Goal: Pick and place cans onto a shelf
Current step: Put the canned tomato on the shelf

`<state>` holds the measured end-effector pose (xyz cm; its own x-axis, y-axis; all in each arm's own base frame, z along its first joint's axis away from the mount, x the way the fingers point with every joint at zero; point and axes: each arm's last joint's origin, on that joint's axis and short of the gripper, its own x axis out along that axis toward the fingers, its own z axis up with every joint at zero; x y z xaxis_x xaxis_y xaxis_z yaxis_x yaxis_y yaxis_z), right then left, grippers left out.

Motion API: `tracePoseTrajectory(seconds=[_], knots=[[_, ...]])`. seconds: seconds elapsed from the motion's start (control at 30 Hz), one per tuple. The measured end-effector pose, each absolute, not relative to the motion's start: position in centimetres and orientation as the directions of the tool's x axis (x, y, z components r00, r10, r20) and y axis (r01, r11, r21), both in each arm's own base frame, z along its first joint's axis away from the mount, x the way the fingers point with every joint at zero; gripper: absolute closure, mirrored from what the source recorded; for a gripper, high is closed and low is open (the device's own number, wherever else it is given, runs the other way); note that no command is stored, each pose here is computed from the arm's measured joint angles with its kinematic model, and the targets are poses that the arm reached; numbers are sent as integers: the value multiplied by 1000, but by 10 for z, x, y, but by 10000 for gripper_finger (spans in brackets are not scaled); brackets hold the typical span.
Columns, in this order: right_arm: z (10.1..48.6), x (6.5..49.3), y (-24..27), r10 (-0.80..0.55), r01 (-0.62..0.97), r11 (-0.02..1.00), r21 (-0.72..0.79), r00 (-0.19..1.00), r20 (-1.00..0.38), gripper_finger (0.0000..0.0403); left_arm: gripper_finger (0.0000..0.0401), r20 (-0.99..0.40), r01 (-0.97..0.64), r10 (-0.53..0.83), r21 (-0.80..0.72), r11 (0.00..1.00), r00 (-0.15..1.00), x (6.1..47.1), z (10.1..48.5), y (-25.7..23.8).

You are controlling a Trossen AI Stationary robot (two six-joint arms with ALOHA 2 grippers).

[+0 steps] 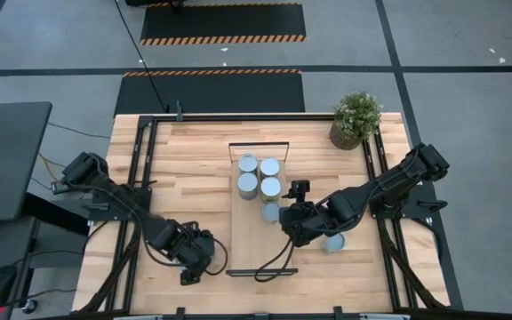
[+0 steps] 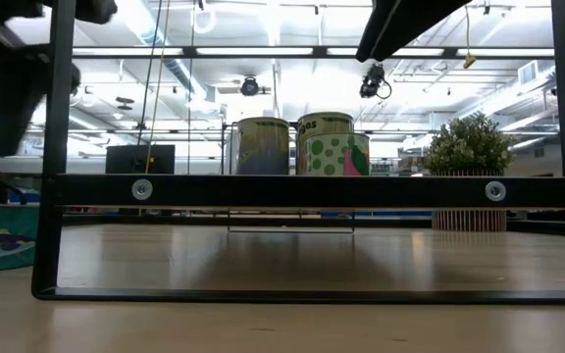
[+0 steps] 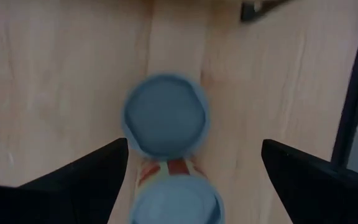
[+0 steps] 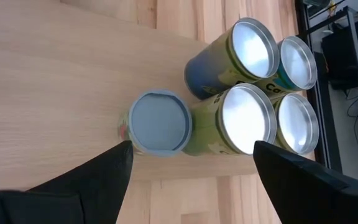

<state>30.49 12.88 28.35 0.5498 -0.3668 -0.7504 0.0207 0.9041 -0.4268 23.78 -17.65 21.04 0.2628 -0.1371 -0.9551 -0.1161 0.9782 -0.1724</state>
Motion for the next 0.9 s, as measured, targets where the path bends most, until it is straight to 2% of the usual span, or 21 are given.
tracePoseTrajectory(seconds=[0.23,0.4,0.5,0.63,0.77,0.9], knots=[[283,304,130,-366,18,904,-427,549,-751,62,26,-972,-209,-196,-219,953,128,219,213,-186],[284,306,127,-369,21,903,-430,552,-748,62,26,-986,-195,-110,-134,972,129,204,220,-197],[284,306,127,-372,23,901,-432,551,-747,62,26,-990,-226,-14,-45,973,137,190,217,-202],[284,306,127,-371,21,901,-432,552,-747,62,26,-996,-270,29,5,963,86,164,196,-208],[284,306,127,-371,19,901,-434,552,-747,62,26,-1000,-318,-11,-13,948,8,146,170,-207],[284,307,127,-371,15,900,-436,554,-746,62,26,-995,-322,-79,-95,942,64,145,151,-207]])
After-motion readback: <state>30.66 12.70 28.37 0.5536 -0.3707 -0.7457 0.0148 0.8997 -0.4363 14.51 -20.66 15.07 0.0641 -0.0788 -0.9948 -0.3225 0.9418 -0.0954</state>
